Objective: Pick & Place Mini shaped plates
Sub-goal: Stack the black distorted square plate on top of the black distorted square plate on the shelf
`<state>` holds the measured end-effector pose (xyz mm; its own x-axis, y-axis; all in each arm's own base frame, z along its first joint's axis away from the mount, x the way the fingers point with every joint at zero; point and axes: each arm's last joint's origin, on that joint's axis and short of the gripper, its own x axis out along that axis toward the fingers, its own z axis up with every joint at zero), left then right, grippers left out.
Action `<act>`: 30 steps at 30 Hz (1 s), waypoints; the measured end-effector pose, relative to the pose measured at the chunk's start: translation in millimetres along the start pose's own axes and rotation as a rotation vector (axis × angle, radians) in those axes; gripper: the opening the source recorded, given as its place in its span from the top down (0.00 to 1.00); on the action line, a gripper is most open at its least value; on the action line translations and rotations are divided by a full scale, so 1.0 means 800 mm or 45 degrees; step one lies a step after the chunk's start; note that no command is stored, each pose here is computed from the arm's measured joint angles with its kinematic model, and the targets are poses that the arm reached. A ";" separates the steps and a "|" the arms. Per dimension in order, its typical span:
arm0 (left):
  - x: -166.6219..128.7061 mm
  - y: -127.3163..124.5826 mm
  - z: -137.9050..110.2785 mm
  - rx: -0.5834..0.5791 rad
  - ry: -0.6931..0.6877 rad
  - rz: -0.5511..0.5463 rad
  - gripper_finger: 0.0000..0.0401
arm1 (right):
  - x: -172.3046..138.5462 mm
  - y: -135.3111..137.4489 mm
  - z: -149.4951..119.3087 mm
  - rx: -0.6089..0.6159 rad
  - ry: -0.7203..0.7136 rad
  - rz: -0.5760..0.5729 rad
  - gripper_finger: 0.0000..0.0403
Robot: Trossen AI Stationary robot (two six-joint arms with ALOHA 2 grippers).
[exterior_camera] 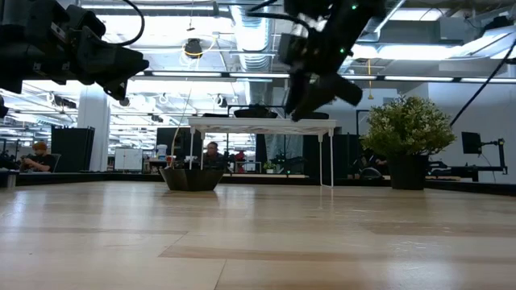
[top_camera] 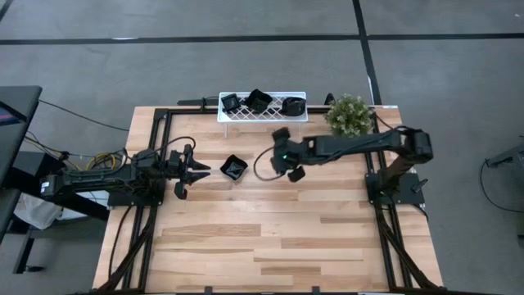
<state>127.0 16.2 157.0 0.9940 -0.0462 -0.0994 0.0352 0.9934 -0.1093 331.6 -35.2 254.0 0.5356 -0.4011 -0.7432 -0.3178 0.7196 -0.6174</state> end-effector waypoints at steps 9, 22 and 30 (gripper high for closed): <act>0.000 0.000 0.001 0.003 -0.014 -0.002 0.76 | 0.080 0.032 0.035 -0.249 -0.190 0.063 0.69; 0.000 0.000 0.004 0.009 -0.039 -0.004 0.76 | 0.124 0.032 0.076 -0.446 -0.456 0.155 0.68; 0.001 0.000 0.004 0.011 -0.046 -0.004 0.76 | 0.146 0.022 0.092 -0.491 -0.485 0.159 0.68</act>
<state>127.8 16.3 160.4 0.9970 -0.0454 -0.0630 0.0389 0.9941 -0.1012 446.3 -27.3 175.1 0.6978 -0.0409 -0.7151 -0.6221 0.4603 -0.6333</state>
